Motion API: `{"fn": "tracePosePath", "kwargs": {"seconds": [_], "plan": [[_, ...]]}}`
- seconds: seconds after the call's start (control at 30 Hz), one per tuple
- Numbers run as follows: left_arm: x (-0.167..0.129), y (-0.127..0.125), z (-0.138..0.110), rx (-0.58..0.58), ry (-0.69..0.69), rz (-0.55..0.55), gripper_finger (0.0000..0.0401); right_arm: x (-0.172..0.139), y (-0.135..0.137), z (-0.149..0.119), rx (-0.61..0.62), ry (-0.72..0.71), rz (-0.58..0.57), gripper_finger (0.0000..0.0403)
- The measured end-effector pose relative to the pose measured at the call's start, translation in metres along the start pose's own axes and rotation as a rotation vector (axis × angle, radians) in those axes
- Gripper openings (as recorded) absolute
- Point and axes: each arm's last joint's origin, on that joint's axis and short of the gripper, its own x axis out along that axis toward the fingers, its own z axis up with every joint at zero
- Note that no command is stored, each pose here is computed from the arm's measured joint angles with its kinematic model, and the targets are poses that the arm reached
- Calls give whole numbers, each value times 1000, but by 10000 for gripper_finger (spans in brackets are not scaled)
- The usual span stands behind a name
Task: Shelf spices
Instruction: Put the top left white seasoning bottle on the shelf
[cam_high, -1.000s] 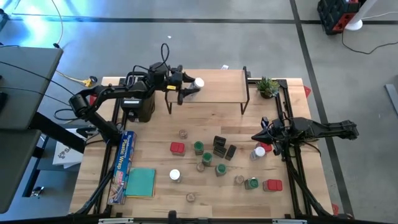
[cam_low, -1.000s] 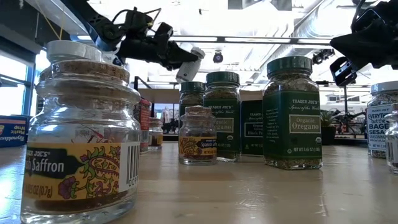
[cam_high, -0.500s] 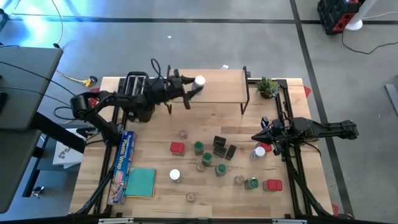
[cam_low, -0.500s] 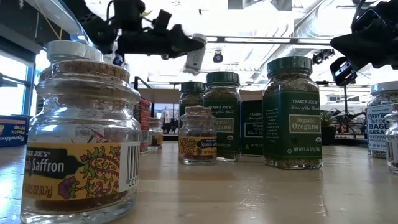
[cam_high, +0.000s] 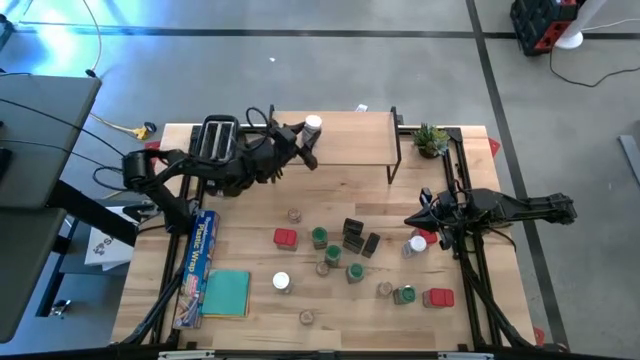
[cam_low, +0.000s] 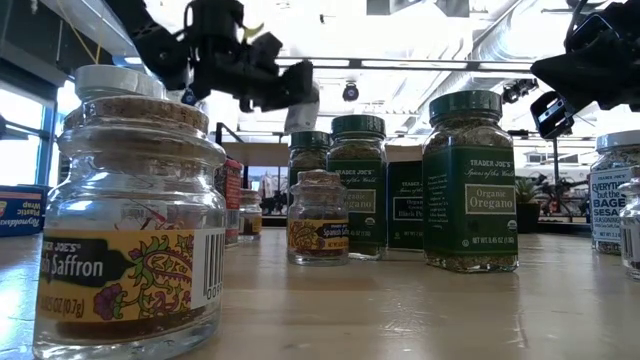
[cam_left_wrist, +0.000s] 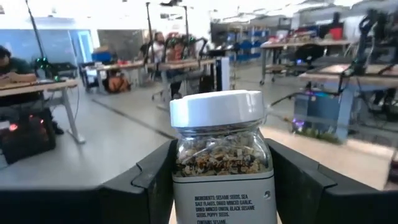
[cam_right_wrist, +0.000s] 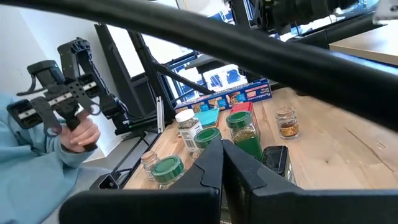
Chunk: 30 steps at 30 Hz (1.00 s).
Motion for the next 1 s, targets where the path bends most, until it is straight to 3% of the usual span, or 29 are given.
{"fn": "tracePosePath", "kwargs": {"seconds": [0.23, 1.0], "plan": [[5, -4, -16, 49, 30, 12, 209, 0, 0, 0, 0, 0, 0, 0], [-3, -15, -11, 206, 27, -41, 238, 0, 0, 0, 0, -1, 0, 0]]}}
